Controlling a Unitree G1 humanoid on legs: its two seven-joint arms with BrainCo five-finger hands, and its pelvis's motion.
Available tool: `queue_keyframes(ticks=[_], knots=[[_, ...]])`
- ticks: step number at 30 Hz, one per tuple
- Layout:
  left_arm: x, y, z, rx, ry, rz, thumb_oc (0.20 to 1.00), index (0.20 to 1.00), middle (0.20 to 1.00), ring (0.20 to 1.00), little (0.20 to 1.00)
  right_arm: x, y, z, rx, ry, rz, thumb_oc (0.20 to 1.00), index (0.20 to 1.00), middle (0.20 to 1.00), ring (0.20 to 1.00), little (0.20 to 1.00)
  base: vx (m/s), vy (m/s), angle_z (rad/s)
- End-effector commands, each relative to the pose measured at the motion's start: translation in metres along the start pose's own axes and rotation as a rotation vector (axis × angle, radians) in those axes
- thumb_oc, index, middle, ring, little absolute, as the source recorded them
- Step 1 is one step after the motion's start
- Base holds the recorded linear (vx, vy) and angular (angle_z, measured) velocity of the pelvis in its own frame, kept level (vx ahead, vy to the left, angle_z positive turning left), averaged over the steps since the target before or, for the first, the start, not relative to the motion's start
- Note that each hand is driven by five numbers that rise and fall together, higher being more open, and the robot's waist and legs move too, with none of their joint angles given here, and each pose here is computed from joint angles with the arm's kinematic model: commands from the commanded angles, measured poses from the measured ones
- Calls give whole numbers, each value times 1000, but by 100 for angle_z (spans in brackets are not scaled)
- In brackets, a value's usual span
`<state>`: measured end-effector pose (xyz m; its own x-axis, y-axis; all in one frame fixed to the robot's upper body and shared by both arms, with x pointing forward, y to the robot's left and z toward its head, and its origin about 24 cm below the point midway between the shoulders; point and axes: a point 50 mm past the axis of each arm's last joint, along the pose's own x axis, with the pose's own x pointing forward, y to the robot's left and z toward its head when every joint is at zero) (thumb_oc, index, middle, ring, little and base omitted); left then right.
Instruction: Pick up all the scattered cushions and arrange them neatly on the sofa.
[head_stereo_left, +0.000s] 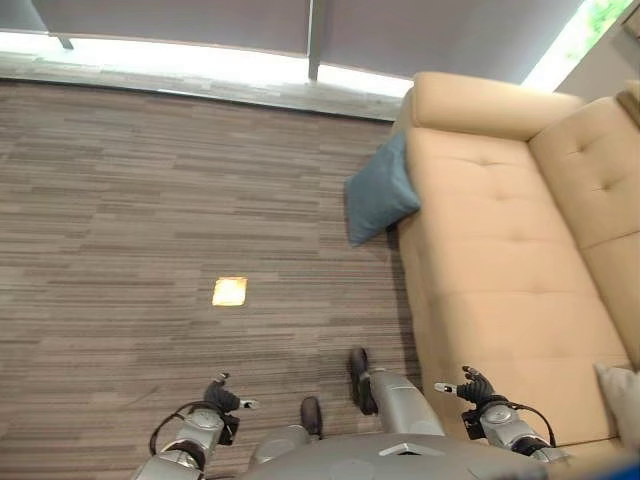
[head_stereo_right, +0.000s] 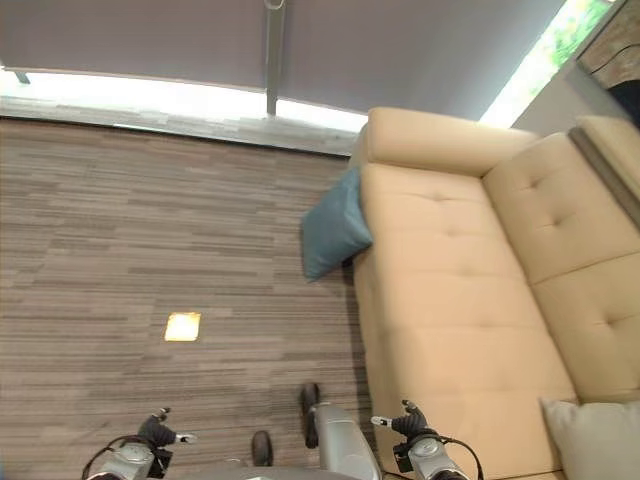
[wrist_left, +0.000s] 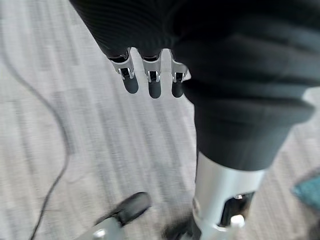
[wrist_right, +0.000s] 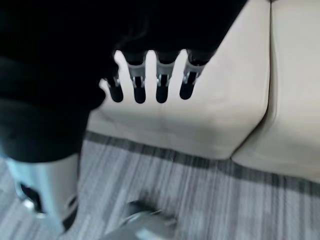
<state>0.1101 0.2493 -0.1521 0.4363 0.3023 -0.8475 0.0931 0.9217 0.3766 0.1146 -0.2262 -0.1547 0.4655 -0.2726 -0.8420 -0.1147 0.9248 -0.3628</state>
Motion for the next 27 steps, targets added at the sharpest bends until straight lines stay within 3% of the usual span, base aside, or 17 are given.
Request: queue_keyframes(ticks=[1, 6, 15, 27], knots=[[2, 15, 6, 1, -34, 48, 1000, 1000, 1000, 1000, 1000, 0, -15, -10, -42, 33, -51, 1000, 1000, 1000, 1000, 1000, 275, -98, 122], [2, 9, 14, 11, -66, 31, 1000, 1000, 1000, 1000, 1000, 0, -28, -13, -35, 31, -88, 1000, 1000, 1000, 1000, 1000, 237, -156, 49], [-2, 0, -9, 24, 3, 4, 1000, 1000, 1000, 1000, 1000, 1, -22, -7, -89, 19, -63, 1000, 1000, 1000, 1000, 1000, 256, 87, -52], [-1, 10, -5, -46, 1, 44, 1000, 1000, 1000, 1000, 1000, 7, -23, 26, -157, -75, -62, 1000, 1000, 1000, 1000, 1000, 79, 11, -23]])
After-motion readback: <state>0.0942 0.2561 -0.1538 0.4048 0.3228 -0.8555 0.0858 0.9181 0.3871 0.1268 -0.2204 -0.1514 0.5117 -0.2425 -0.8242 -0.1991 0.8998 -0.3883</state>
